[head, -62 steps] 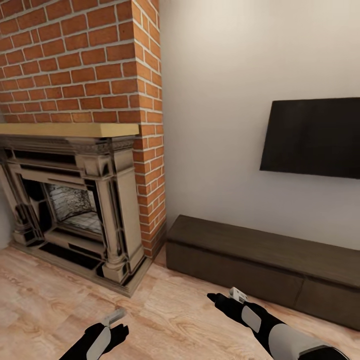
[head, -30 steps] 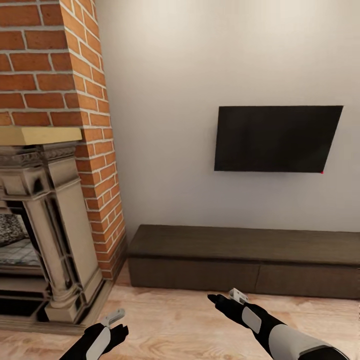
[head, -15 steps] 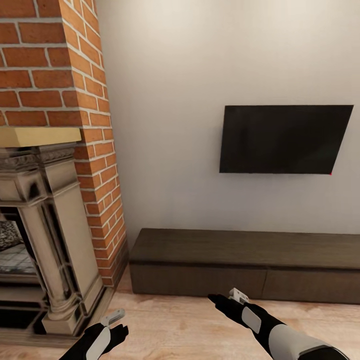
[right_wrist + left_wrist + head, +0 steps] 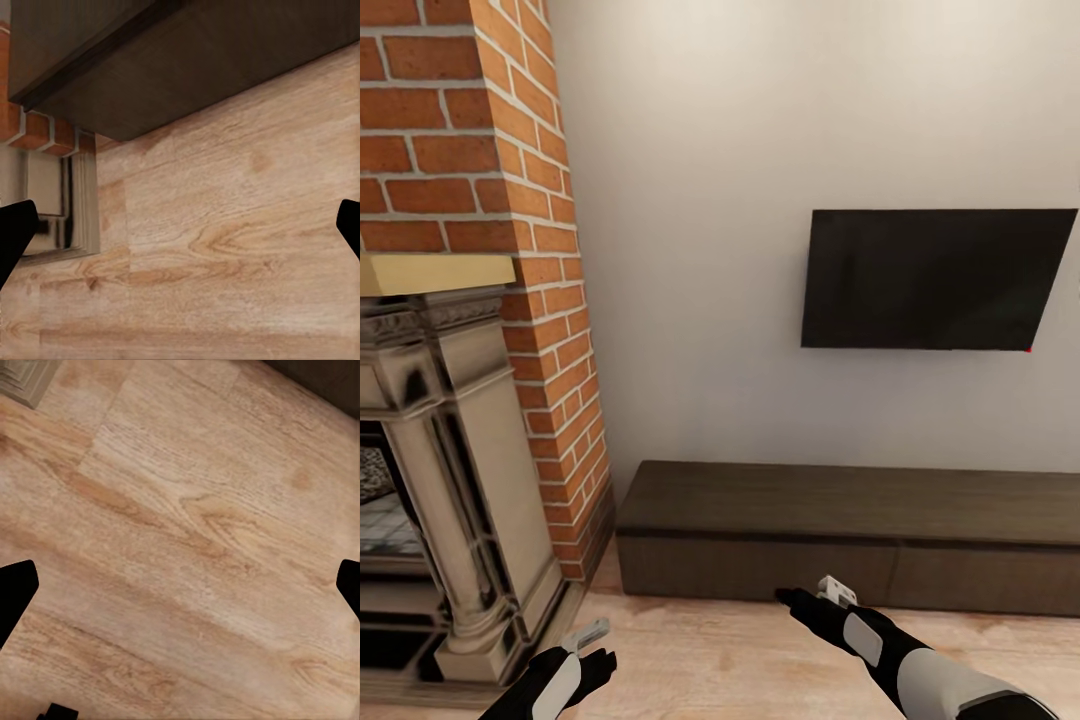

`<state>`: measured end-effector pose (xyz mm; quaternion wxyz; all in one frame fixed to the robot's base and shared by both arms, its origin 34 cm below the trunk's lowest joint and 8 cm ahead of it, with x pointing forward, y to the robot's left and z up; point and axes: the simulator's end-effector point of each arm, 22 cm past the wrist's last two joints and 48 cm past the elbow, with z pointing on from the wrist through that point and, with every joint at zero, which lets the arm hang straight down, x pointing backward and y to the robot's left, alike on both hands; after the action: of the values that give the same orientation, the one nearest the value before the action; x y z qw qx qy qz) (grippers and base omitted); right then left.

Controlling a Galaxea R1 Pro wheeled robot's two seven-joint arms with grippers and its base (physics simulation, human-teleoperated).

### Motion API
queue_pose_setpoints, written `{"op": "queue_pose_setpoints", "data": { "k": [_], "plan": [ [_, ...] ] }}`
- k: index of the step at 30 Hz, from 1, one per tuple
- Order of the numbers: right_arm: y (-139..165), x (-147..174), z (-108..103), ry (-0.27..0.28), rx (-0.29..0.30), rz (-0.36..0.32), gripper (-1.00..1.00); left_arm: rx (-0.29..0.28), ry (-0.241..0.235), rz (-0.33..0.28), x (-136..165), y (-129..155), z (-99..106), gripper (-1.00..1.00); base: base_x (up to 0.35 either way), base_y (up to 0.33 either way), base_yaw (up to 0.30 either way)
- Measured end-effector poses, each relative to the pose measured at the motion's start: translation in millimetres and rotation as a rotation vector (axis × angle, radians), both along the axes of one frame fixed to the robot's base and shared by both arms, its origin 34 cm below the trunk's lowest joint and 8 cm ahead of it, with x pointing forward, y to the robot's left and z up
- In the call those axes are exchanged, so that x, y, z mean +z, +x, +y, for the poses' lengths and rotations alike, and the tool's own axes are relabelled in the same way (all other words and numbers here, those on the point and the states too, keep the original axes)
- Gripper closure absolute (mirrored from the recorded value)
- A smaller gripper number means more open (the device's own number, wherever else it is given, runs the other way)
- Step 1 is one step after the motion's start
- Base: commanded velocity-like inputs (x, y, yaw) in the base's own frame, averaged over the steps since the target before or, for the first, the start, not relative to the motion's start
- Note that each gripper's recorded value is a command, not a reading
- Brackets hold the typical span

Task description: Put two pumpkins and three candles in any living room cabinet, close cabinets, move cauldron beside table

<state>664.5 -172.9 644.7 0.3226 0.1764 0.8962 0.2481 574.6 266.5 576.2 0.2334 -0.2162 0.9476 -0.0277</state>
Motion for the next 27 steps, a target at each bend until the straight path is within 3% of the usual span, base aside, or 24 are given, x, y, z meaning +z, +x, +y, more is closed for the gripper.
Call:
{"op": "queue_pose_setpoints", "data": {
  "k": [13,19,21,23,25,27],
  "plan": [
    [1,8,12,0.056,0.032,-0.023,-1.0,0.0,0.0,0.0,0,0,0,-1.0,0.099,0.011,-0.231],
    [5,13,13,0.085,0.014,-0.041,-1.0,-0.006,-0.012,-0.007,1,2,-3,-1.0,0.069,0.016,-0.051],
    [6,22,23,0.138,0.038,-0.072,-1.0,-0.023,-0.045,-0.025,3,6,-10,-1.0,0.007,0.002,-0.005],
    [7,43,32,0.252,0.079,-0.136,-1.0,-0.057,-0.106,-0.053,6,10,-24,-1.0,0.003,0.001,-0.002],
    [6,66,21,0.381,0.098,-0.216,-1.0,-0.088,-0.166,-0.084,11,14,-30,-1.0,0.001,0.0,0.0],
    [6,78,12,0.436,0.098,-0.247,-1.0,-0.106,-0.196,-0.104,15,17,-29,-1.0,0.0,0.0,0.0]
  ]
}}
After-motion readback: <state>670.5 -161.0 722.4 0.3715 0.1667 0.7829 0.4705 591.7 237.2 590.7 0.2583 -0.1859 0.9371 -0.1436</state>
